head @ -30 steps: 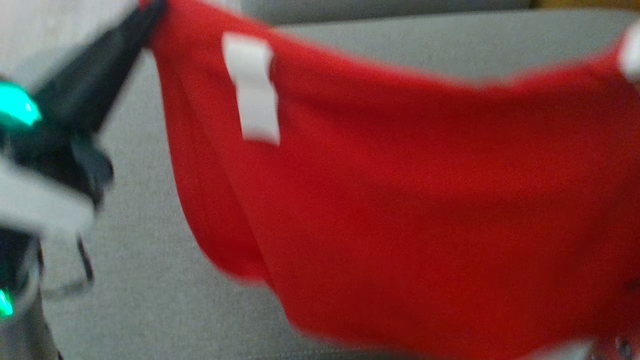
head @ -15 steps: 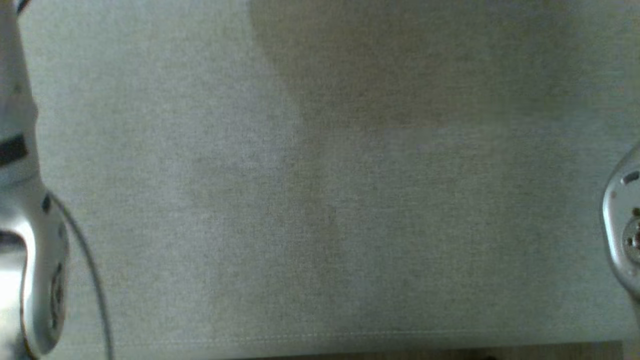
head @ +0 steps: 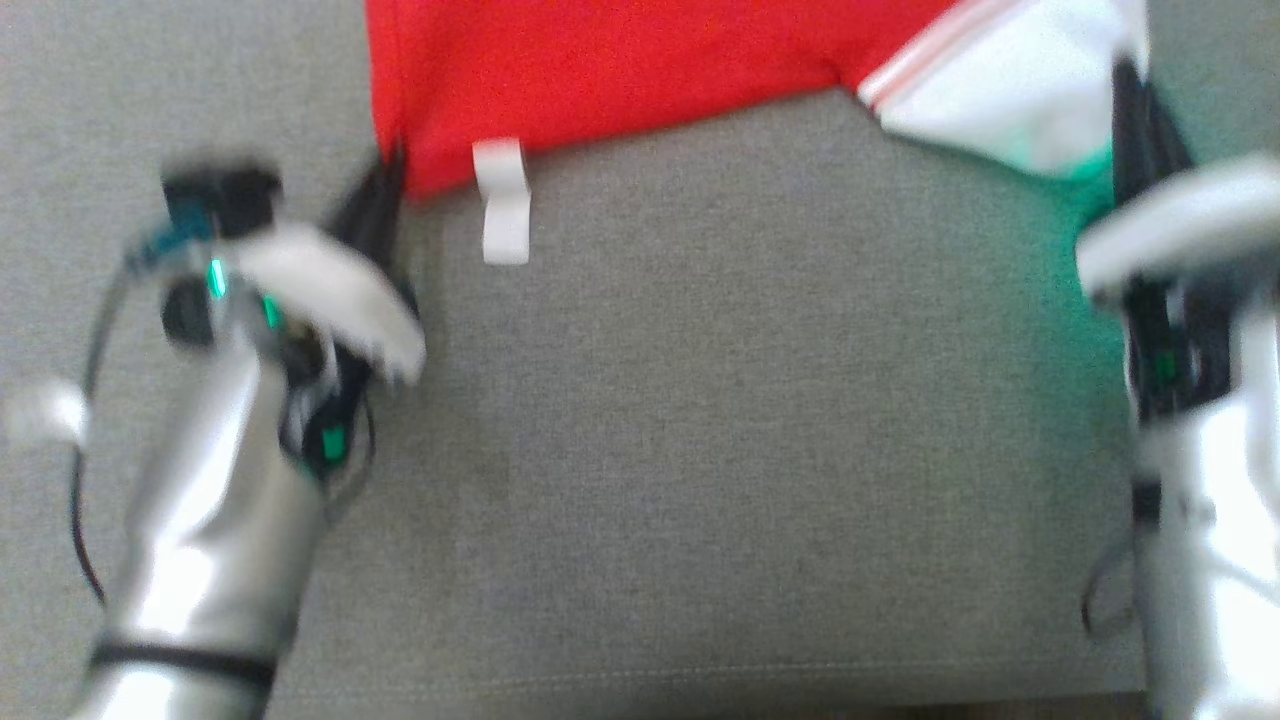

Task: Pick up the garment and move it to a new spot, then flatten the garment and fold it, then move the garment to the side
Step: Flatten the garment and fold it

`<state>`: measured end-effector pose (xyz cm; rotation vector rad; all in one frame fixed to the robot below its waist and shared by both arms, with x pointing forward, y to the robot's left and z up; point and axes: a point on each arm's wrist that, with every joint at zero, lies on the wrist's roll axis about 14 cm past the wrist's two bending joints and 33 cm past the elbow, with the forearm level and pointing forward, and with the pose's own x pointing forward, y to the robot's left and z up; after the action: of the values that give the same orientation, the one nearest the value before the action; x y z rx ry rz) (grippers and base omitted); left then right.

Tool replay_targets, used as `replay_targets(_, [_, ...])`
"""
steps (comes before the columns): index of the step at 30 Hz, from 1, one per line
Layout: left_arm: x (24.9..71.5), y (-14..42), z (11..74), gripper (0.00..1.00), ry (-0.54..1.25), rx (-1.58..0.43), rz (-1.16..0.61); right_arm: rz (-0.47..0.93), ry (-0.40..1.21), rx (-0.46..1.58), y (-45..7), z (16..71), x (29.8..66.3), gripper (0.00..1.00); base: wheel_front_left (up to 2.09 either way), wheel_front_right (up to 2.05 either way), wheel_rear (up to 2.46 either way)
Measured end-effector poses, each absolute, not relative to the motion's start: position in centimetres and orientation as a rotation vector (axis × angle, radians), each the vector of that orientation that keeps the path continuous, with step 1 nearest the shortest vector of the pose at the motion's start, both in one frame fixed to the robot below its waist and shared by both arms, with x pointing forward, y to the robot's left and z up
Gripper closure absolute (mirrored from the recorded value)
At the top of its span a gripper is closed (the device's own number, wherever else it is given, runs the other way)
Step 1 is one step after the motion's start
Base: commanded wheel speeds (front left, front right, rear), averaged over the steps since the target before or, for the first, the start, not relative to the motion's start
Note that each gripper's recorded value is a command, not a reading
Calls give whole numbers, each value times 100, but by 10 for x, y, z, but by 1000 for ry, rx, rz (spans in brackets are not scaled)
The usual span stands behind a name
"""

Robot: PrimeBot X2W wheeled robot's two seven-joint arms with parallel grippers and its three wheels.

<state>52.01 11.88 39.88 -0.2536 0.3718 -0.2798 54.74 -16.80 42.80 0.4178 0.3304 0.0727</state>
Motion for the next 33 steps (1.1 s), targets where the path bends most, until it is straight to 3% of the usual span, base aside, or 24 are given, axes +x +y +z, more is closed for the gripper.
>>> replay_targets(7, [433,131,373,100,449,-362,-216,-2,402,442,-196,417,458,100,0,0,0])
replay_targets(17, [366,134,451,100,320,-478,-171,-18,336,480,-217,472,370,100,0,0,0])
replay_targets(25, [282,114,421,100,595,-533,-153,-111,647,496,-224,406,277,100,0,0,0])
replay_targets(28, [280,116,425,100,591,-532,-149,-133,654,502,-227,401,273,100,0,0,0])
replay_targets(33, [298,117,442,100,554,-476,-213,-97,623,458,-225,412,299,100,0,0,0])
